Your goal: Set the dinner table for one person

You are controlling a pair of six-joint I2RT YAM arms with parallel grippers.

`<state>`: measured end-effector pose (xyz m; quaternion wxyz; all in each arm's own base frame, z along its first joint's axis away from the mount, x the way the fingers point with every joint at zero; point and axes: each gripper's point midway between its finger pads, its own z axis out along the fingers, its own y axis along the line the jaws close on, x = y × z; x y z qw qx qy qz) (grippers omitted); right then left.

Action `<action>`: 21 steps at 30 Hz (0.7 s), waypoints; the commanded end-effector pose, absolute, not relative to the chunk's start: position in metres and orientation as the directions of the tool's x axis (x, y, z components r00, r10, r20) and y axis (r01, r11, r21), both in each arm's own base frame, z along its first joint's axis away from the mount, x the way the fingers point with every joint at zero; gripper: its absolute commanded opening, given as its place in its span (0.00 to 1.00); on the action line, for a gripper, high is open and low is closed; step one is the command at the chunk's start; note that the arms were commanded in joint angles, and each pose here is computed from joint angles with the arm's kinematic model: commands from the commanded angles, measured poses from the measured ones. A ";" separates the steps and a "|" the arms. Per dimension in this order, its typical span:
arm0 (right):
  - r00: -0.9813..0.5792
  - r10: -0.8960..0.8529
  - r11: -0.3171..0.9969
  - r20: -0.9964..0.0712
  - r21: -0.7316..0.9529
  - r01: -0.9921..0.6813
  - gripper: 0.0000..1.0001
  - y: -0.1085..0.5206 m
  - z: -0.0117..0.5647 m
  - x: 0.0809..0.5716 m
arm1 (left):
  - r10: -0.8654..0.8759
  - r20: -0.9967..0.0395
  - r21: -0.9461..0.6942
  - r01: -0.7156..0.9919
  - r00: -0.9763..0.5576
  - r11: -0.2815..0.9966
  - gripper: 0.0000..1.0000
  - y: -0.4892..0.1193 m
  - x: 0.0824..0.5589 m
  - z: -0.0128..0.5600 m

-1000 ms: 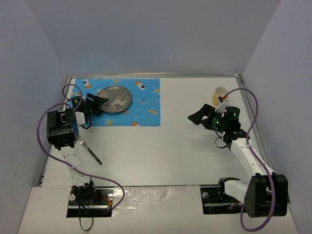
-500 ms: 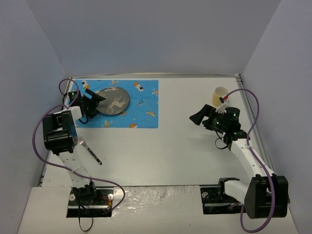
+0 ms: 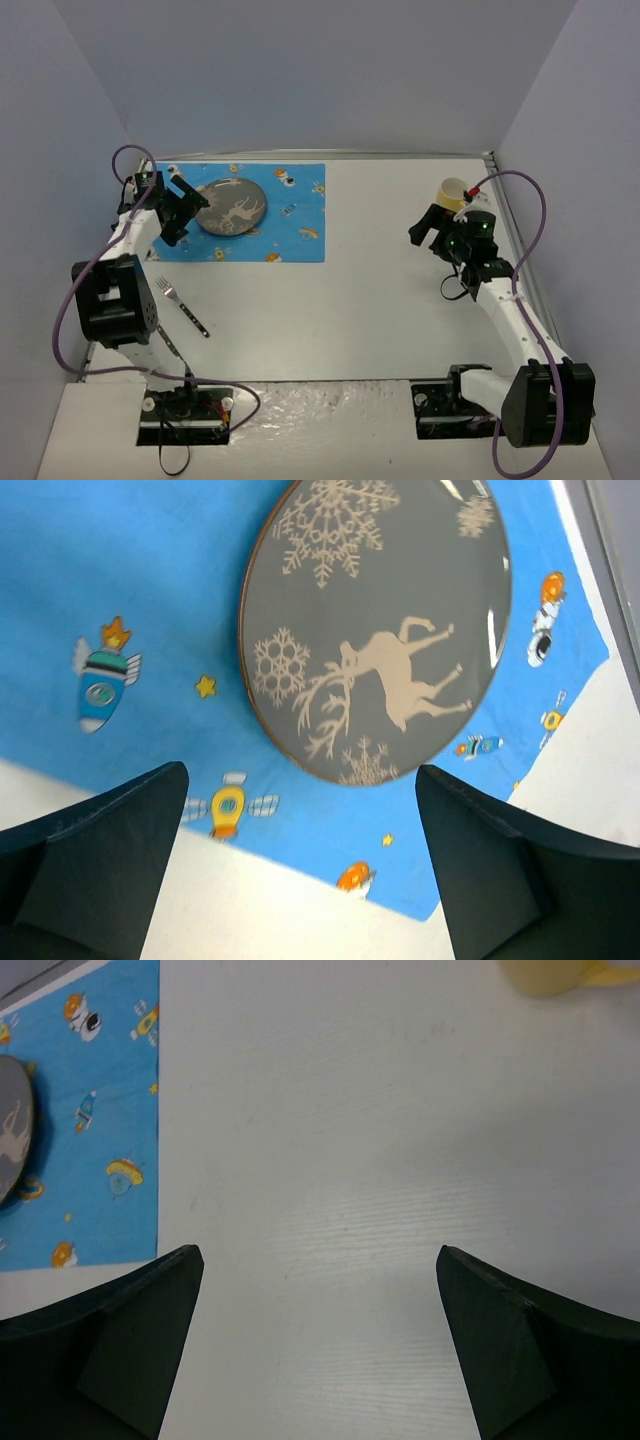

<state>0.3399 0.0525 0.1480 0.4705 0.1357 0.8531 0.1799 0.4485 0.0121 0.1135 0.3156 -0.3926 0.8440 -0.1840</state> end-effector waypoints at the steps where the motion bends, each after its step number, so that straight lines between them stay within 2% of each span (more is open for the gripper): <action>1: -0.368 0.339 0.938 -0.865 0.284 0.198 1.00 0.007 0.192 0.379 | -0.629 -0.593 -0.454 -0.436 -0.503 0.777 0.96 0.022 0.419 0.205; 5: -0.343 0.352 0.908 -0.871 0.229 0.352 1.00 -0.022 0.193 0.404 | -0.483 -0.669 -0.327 -0.360 -0.565 0.874 0.97 0.021 0.385 0.233; 9: -0.350 0.336 0.889 -0.874 0.171 0.425 1.00 -0.039 0.187 0.430 | -0.386 -0.709 -0.242 -0.310 -0.590 0.919 0.97 0.015 0.354 0.233; 15: -0.444 0.218 0.941 -0.869 0.067 0.331 0.98 -0.073 0.171 0.464 | -0.289 -0.708 -0.177 -0.234 -0.645 0.956 0.97 0.001 0.343 0.208; 21: -0.500 0.112 0.985 -0.859 0.031 0.167 0.95 -0.084 0.151 0.481 | -0.283 -0.677 -0.176 -0.224 -0.679 0.959 0.97 -0.003 0.344 0.199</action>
